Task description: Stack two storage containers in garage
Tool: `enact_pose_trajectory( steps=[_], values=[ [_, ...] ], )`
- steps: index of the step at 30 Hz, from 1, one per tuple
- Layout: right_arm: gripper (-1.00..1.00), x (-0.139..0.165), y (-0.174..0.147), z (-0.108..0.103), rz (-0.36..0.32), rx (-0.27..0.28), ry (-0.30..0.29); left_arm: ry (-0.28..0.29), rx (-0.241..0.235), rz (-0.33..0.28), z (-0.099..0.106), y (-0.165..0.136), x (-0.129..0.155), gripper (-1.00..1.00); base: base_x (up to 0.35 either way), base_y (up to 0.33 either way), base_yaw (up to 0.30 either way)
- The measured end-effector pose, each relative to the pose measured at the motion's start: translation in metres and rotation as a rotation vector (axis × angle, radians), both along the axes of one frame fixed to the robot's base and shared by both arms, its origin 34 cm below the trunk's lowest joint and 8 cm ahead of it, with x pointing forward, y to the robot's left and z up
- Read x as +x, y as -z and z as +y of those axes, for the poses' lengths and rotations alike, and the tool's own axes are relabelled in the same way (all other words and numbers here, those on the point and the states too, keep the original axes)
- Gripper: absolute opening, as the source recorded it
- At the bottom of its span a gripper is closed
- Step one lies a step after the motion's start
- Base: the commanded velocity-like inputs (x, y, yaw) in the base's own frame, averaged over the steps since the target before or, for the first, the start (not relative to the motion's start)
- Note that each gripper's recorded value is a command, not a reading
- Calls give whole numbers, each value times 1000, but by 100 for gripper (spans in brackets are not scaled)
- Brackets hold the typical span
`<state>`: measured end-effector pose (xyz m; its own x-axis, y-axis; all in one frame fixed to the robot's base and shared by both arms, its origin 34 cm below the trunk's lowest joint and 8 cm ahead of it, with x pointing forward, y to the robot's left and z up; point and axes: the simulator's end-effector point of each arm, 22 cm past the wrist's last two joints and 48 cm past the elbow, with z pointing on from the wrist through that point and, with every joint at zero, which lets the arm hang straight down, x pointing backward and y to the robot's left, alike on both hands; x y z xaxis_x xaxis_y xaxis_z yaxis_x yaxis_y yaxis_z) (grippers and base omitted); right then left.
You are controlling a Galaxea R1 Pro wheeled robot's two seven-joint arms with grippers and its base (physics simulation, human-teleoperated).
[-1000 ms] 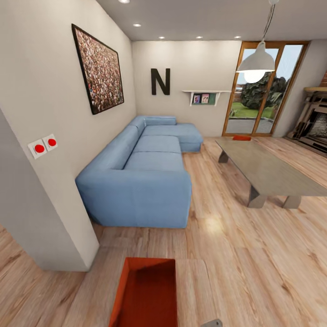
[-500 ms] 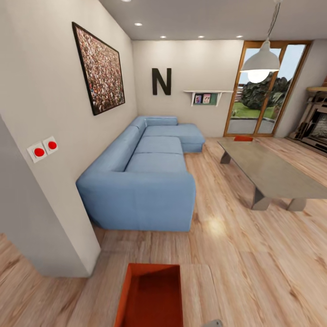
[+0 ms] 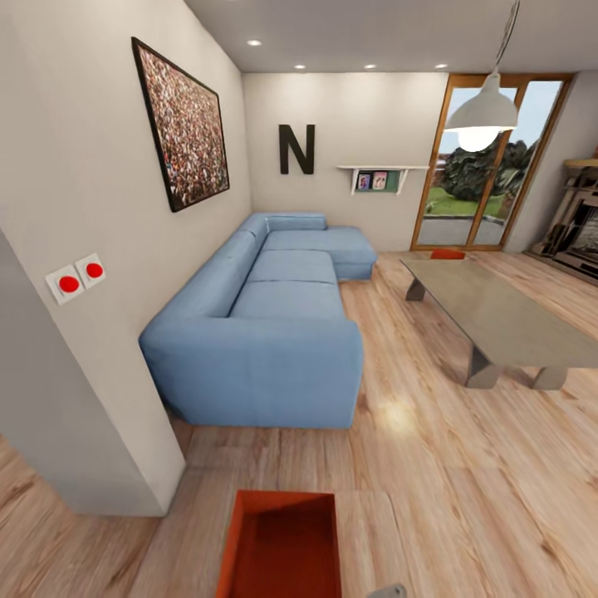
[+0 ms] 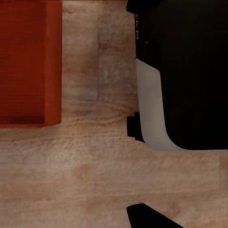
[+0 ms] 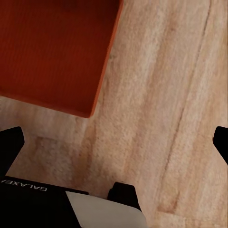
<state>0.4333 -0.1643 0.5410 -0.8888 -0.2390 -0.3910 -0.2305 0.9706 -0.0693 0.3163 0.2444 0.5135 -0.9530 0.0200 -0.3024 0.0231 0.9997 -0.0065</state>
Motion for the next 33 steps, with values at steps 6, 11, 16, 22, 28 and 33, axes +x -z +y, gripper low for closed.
enact_pose_trajectory(
  steps=[6,11,16,22,28,33],
  values=[
    [100,0,0,0,1,0,0,0,0,1,0,0,0,100,225,145,0],
    [100,0,0,0,1,0,0,0,0,0,0,0,0,100,35,21,0],
    [100,0,0,0,1,-1,0,0,0,1,0,0,0,100,4,2,0],
    [100,0,0,0,0,0,0,0,0,0,0,0,0,100,107,75,0],
    [100,0,0,0,0,0,0,-3,0,-1,0,0,1,100,77,52,0],
    [100,2,-1,0,-3,1,1,-23,1,-9,4,-1,5,100,8,5,0]
  ],
)
